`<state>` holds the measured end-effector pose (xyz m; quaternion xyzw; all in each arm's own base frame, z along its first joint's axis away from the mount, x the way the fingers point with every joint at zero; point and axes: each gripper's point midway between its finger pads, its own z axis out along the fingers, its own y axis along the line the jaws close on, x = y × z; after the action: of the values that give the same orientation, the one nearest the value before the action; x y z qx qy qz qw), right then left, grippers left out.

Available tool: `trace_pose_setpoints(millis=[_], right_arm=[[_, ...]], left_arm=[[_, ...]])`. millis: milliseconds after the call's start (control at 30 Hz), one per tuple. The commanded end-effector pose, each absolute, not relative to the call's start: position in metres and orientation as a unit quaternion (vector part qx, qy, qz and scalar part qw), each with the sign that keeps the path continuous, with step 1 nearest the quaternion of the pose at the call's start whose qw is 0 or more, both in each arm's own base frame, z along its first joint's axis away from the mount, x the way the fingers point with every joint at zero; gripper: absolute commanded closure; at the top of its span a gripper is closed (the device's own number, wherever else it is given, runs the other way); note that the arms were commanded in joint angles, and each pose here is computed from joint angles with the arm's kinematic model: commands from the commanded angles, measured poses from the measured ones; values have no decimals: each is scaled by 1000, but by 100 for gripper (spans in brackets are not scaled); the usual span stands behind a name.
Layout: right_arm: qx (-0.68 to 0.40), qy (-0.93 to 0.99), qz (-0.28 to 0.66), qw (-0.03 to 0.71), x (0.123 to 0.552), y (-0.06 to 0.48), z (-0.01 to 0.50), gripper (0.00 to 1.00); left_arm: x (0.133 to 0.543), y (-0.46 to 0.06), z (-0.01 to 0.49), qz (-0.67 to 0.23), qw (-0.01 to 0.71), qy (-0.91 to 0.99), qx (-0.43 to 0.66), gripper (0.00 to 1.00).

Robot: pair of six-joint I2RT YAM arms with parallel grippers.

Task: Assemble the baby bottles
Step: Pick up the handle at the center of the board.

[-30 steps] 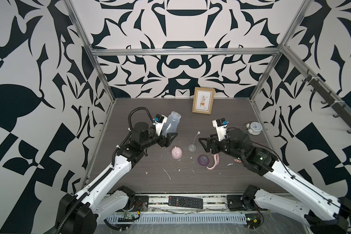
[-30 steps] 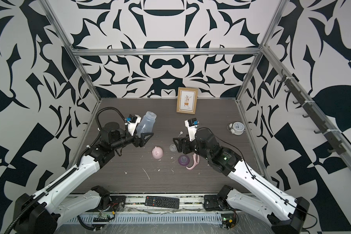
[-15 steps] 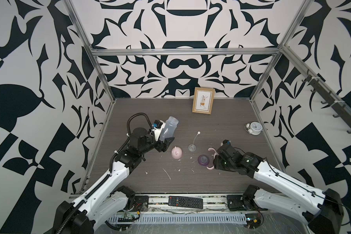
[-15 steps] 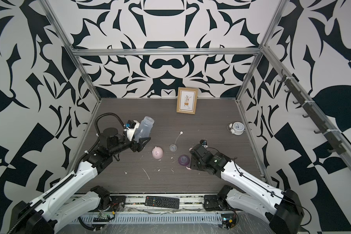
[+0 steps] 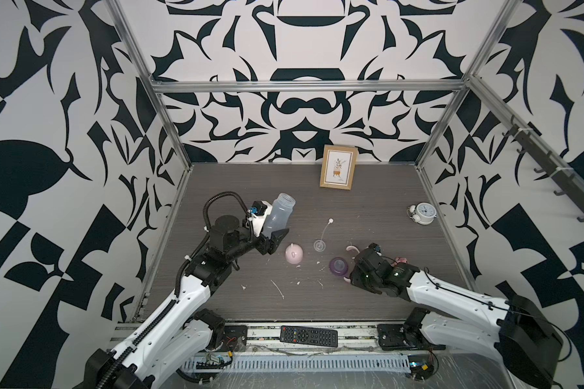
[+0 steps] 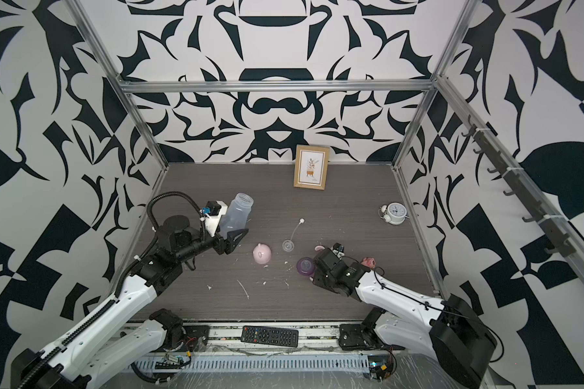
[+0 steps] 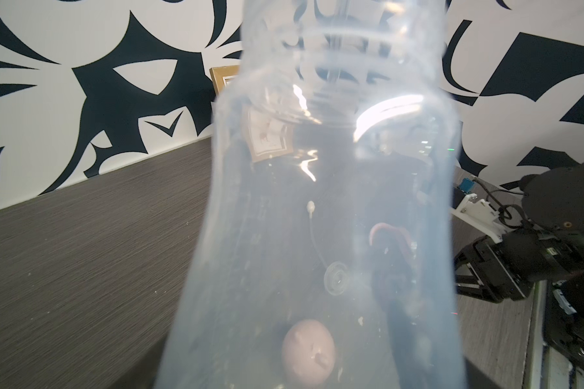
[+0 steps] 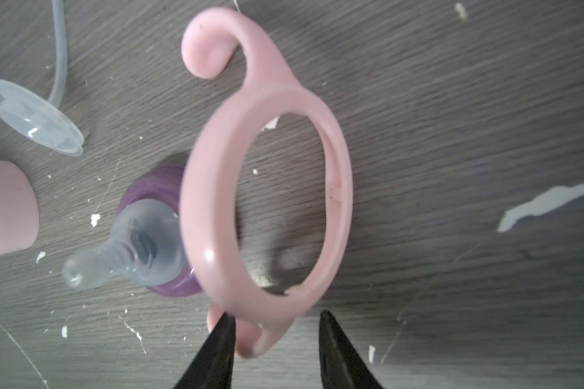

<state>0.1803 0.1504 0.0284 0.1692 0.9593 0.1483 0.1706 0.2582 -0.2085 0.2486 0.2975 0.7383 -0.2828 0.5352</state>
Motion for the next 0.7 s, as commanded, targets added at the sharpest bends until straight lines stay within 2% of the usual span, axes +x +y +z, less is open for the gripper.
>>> trace_pose_setpoints(millis=[0,200,400,533,667], right_arm=[[188,949,162,193,193,156,28,61],[202,950,130,199,189,140,21,76],[194,945,79,251,196,114,51,90],[147,941,54,301,213,111,94,98],[24,908,117,401,247,149,167,100]], left_arm=[[254,-209,250,-286,538,732,306,100],[252,-208,251,-285,537,732,308,100],[246,-213,249,-301,526,727,321,100],[236,-224,251,-337,510,713,344,100],[214,-241,259,-404,484,677,380,100]])
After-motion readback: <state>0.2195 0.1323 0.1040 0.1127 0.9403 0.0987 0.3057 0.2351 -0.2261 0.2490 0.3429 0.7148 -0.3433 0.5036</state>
